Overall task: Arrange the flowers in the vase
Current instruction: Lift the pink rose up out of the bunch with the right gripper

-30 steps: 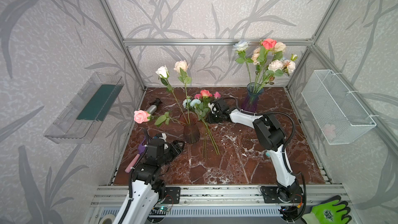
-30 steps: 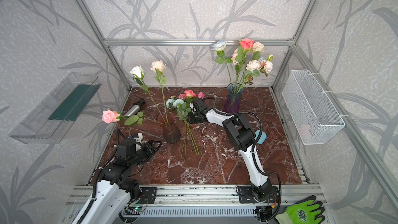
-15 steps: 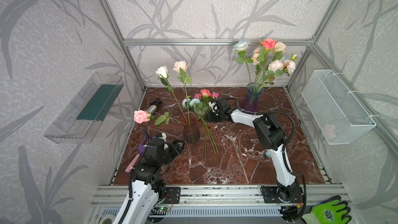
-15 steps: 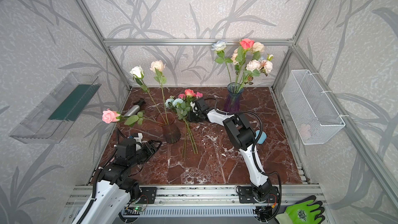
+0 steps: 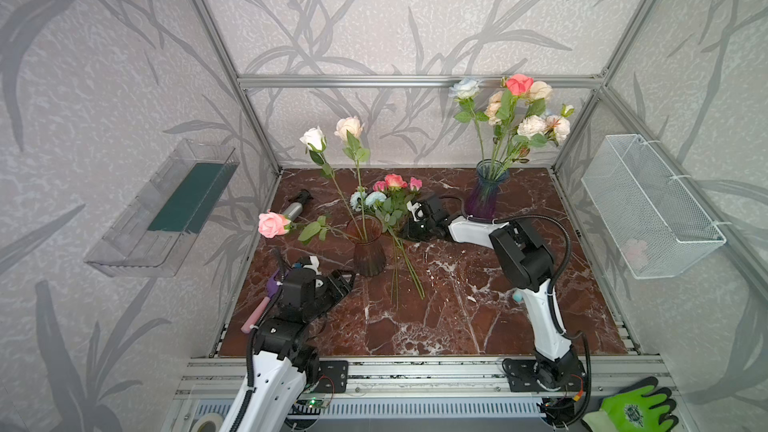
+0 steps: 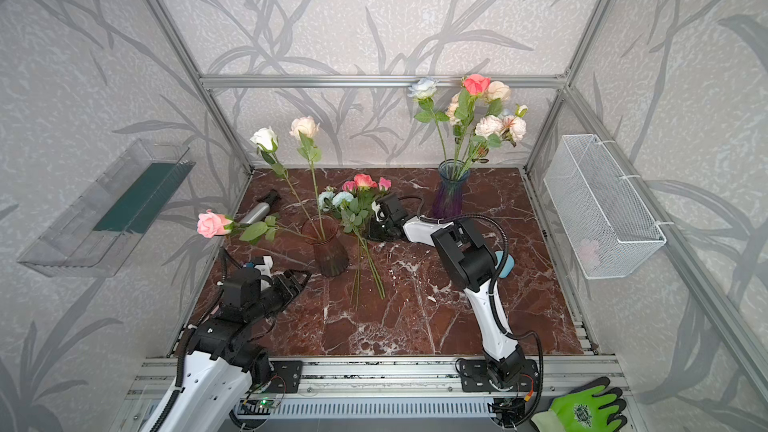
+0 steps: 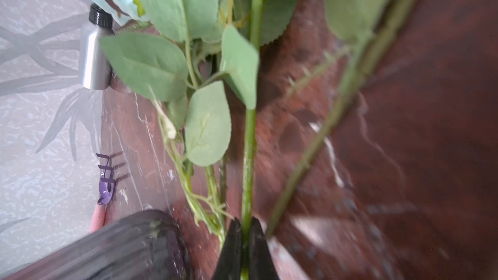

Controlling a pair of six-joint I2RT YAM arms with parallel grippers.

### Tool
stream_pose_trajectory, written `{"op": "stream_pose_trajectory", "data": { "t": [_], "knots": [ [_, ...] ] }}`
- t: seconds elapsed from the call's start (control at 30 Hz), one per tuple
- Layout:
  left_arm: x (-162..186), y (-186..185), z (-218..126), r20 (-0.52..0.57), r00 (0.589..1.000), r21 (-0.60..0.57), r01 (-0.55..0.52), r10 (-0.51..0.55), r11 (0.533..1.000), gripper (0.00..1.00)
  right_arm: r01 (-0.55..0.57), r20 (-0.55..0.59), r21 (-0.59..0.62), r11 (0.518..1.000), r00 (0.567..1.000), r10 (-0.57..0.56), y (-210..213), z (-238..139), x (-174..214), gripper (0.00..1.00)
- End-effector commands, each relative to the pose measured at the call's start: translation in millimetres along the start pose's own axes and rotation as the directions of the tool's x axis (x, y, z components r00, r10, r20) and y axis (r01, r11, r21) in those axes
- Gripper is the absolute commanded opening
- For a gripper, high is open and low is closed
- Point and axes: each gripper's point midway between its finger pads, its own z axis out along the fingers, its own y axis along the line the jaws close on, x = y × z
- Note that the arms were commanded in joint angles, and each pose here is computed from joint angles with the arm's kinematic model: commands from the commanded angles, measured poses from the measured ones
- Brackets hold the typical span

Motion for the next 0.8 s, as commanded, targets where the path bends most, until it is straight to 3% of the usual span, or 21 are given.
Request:
{"op": "stream_pose_trajectory", "data": {
  "t": [0.0,0.27,0.57,0.77],
  "knots": [
    [-6.4,-6.0,-3.7,0.029,1.000,0.011,-0.010,0.010,1.000,0.71,-0.007,0.165,-0.054,0.999,0.986,0.016,20.1,-46.9,-36.3,0.02],
    [-13.3,-18.6,2.5,0.030,0.999,0.046,-0.013,0.012,0.999,0.72,-0.034,0.318,-0.089,0.995,0.946,0.061,18.2,-112.5,-51.3,0.02],
    [-20.2,-41.5,1.6,0.015,0.998,0.096,-0.068,0.067,0.993,0.72,0.057,0.357,-0.157,0.986,0.934,0.002,53.5,-150.4,-49.2,0.01],
    [-23.0,-52.0,-9.2,0.035,0.992,0.120,-0.123,0.120,0.985,0.72,0.191,0.452,-0.191,0.963,0.888,-0.087,101.5,-190.2,-48.2,0.01]
  ]
}}
